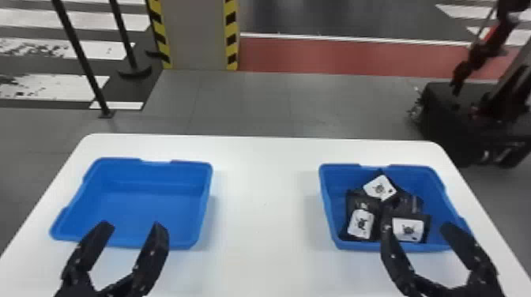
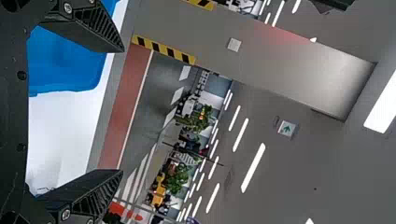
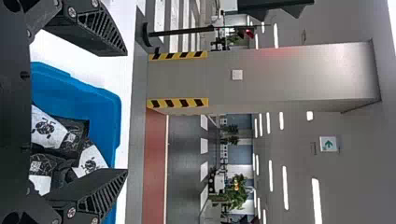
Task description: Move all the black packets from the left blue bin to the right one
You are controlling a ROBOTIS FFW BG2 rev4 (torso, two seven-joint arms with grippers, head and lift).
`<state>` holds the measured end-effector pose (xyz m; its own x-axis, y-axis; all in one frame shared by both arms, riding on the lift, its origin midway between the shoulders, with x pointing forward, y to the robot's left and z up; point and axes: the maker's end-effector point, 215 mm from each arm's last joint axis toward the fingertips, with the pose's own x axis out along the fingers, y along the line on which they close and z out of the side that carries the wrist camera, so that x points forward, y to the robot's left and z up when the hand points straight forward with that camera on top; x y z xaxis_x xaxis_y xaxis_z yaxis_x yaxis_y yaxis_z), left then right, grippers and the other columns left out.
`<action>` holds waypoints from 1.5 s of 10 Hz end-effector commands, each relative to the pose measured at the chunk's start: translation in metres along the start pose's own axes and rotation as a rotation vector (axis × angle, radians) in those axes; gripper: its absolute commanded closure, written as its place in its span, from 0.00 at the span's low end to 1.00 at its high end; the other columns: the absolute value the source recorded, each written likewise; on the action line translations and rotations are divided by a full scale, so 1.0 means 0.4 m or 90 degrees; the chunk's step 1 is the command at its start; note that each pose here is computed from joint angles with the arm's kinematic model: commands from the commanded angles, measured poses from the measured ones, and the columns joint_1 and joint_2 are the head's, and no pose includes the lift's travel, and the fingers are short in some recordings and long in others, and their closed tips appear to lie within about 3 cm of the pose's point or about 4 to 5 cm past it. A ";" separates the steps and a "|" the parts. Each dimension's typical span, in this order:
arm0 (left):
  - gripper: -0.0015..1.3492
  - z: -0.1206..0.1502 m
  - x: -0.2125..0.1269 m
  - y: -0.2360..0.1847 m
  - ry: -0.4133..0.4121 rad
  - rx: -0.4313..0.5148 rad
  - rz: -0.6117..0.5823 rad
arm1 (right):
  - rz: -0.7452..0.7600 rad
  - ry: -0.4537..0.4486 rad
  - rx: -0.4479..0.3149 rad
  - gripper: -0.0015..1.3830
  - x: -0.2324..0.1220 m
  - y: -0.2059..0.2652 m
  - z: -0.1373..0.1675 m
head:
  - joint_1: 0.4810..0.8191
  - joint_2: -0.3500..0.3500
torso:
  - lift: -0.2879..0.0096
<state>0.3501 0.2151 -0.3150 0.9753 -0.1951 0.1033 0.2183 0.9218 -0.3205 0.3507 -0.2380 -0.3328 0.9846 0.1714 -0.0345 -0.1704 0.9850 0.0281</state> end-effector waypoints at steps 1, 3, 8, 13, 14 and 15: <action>0.08 -0.004 0.000 0.000 0.003 -0.001 0.000 | -0.002 -0.002 0.003 0.10 0.000 0.000 0.002 | 0.63 0.45 | 0.60; 0.08 0.000 0.000 0.002 0.000 0.001 0.001 | -0.001 -0.007 0.000 0.10 0.002 0.001 0.015 | 0.63 0.45 | 0.60; 0.08 -0.007 -0.007 0.006 0.006 -0.002 0.005 | -0.006 -0.012 0.000 0.10 0.001 -0.002 0.028 | 0.63 0.44 | 0.60; 0.08 0.010 -0.007 0.021 -0.007 0.008 0.015 | -0.010 -0.022 -0.003 0.10 -0.001 0.000 0.055 | 0.63 0.45 | 0.60; 0.08 0.014 -0.007 0.022 -0.009 0.012 0.015 | -0.009 -0.022 -0.003 0.11 -0.001 0.002 0.054 | 0.63 0.46 | 0.60; 0.08 0.019 -0.008 0.022 -0.013 0.018 0.015 | -0.008 -0.024 -0.003 0.11 0.000 0.004 0.058 | 0.63 0.47 | 0.60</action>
<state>0.3489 0.2258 -0.3121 0.9794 -0.1683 0.1114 0.1947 0.9334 -0.3014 0.3511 -0.2373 -0.3105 0.9871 0.1603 0.0008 -0.1603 0.9868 0.0212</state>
